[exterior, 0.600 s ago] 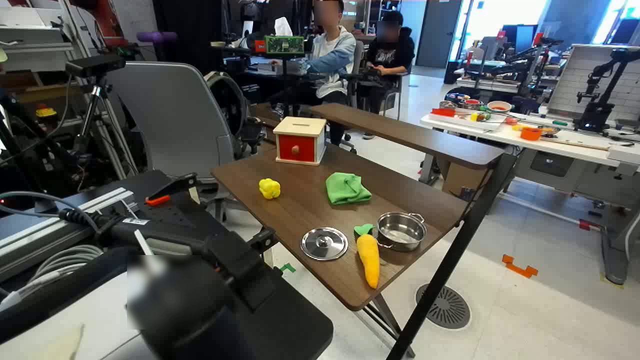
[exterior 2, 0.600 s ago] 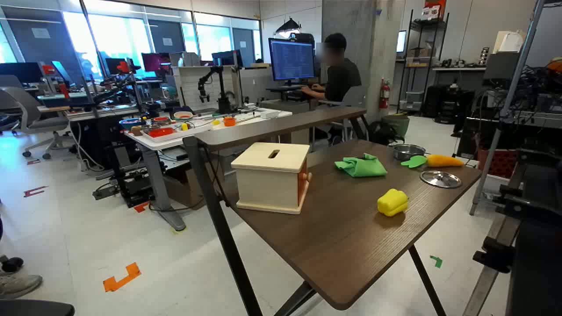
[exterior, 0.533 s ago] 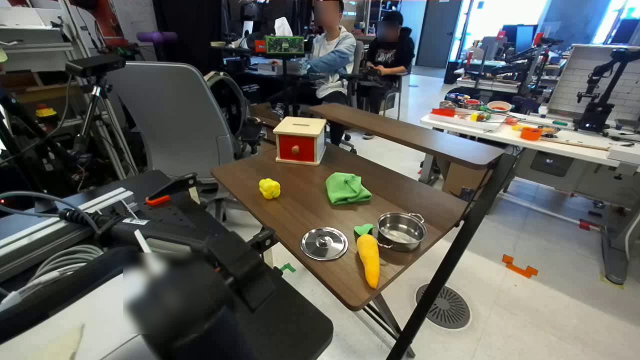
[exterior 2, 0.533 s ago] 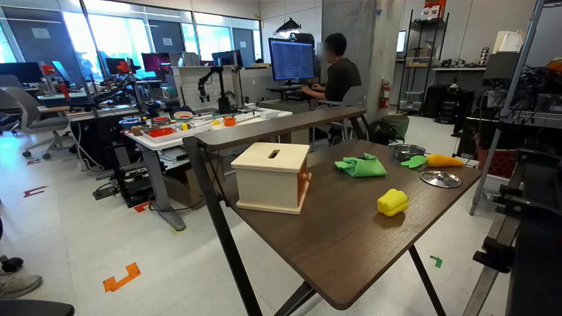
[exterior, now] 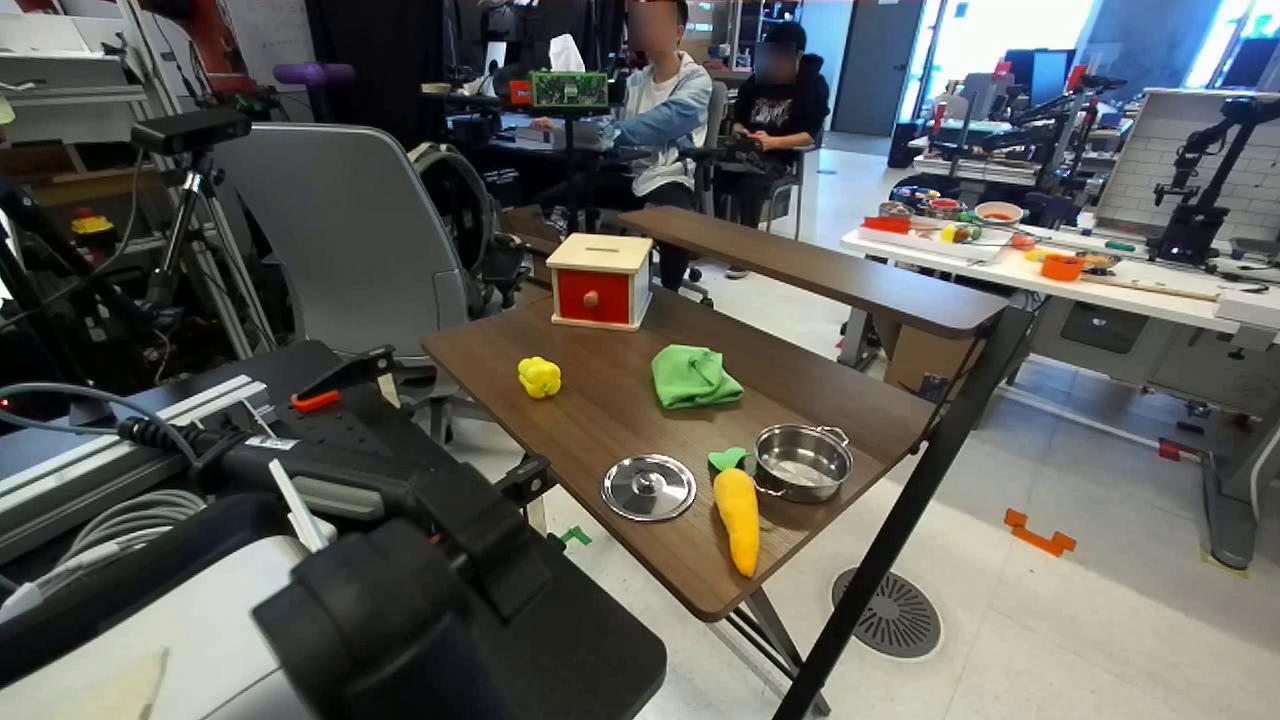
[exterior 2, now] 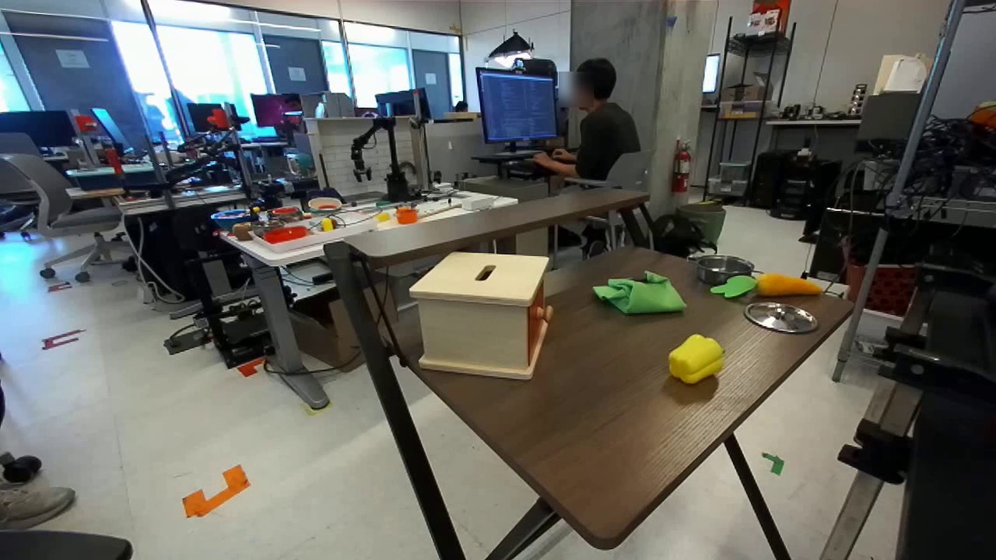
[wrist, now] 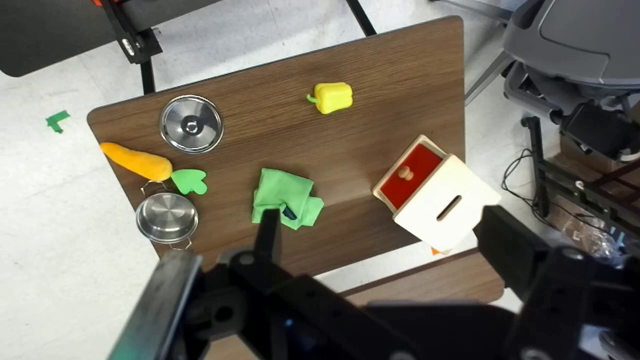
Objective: Close the pot
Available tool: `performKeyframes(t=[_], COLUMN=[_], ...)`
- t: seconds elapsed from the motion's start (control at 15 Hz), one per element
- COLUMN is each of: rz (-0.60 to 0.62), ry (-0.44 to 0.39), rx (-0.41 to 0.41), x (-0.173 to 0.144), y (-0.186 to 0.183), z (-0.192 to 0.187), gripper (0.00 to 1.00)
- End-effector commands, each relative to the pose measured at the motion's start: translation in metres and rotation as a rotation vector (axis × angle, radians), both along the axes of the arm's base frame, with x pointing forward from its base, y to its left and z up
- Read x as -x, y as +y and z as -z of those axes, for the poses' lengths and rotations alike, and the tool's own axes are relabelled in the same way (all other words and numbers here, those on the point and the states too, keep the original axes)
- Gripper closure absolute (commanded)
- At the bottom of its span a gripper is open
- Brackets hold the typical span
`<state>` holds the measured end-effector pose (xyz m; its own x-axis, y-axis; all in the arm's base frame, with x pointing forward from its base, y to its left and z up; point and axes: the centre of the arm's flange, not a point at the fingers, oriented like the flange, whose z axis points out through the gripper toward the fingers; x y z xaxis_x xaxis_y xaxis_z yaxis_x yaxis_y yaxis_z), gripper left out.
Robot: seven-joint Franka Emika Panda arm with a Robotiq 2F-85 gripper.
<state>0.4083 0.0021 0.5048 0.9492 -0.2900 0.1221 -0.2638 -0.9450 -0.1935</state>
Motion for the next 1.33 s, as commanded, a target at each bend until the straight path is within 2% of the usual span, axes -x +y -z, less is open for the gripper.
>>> performKeyframes(t=[0.0,0.33,0.6,0.93,1.27], rz=[0.0,0.047,0.119,0.205,0.278], ry=[0.056,0.179,0.185,0.231,0.252], rx=[0.062,0.071,0.103,0.09,0.122], x=[-0.013,-0.023,-0.033,-0.036,-0.045], y=[-0.01,-0.04,-0.067,-0.1,-0.126], z=[0.061,0.157,0.229,0.312,0.365], gripper=[0.0,0.0,0.0,0.0,0.0])
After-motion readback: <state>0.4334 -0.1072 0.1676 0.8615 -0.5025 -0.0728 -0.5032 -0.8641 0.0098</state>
